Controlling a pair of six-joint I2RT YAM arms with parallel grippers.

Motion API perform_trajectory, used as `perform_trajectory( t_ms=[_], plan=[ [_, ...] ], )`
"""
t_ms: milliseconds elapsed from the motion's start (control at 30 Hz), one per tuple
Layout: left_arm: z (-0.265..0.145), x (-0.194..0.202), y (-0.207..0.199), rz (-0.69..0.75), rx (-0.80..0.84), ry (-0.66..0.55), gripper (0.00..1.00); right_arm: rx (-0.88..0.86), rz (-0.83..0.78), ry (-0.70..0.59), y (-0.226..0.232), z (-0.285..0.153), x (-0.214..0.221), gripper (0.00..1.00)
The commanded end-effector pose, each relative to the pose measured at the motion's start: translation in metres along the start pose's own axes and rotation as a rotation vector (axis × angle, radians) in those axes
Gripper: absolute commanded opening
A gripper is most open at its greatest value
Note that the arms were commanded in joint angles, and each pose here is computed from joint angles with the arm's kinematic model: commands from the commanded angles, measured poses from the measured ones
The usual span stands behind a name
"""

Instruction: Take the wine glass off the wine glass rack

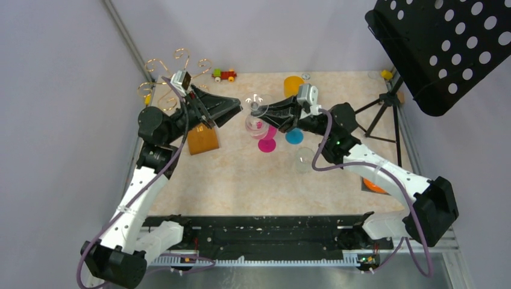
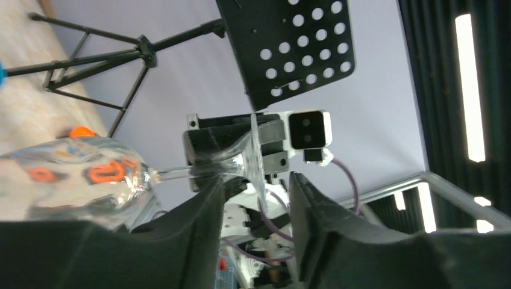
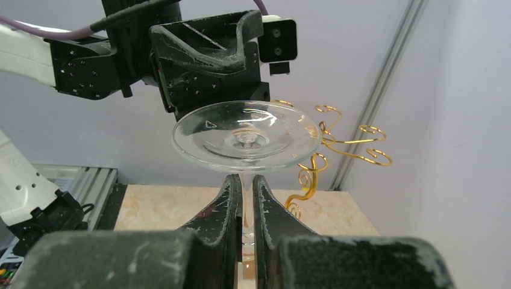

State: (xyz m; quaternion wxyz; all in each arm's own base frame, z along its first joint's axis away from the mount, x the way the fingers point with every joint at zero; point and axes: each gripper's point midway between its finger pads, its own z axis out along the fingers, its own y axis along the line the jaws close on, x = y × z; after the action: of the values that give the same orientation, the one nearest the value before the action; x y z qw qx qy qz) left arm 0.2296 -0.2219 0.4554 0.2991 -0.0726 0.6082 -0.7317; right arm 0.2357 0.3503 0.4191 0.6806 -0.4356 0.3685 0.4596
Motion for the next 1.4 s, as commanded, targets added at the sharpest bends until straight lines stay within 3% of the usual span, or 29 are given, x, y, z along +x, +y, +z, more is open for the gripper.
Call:
perform_trajectory(
  t_ms=[0,67,267,367,533,633,867,1133,1367],
  plan=[
    [-0.005,-0.004,-0.026,0.122,0.027,-0.056,0.59,0.038,-0.06,-0.213,0.002,-0.008,-0.065,0.0],
    [-0.006,-0.006,-0.021,0.13,0.002,-0.078,0.66,0.089,-0.051,-0.259,-0.002,-0.015,-0.075,0.0],
    [-0.019,-0.027,0.023,0.173,-0.183,-0.244,0.73,0.309,-0.063,-0.398,-0.024,-0.043,-0.11,0.0],
    [-0.022,-0.031,0.034,0.198,-0.2,-0.277,0.77,0.397,-0.007,-0.505,-0.032,-0.058,-0.137,0.0],
    [-0.01,-0.012,0.017,0.3,-0.056,-0.13,0.78,0.464,0.224,-0.698,-0.041,-0.078,-0.17,0.0],
    [-0.012,-0.003,0.004,0.33,0.02,-0.1,0.8,0.513,0.342,-0.787,-0.049,-0.09,-0.178,0.0],
    [-0.014,0.023,-0.032,0.305,0.228,0.004,0.79,0.504,0.487,-0.905,-0.056,-0.098,-0.179,0.0],
    [-0.01,0.034,-0.039,0.243,0.293,0.053,0.76,0.41,0.596,-0.919,-0.056,-0.081,-0.169,0.0],
    [-0.006,0.035,-0.047,0.068,0.371,0.072,0.74,0.384,0.593,-0.894,-0.053,-0.069,-0.154,0.0]
  ],
)
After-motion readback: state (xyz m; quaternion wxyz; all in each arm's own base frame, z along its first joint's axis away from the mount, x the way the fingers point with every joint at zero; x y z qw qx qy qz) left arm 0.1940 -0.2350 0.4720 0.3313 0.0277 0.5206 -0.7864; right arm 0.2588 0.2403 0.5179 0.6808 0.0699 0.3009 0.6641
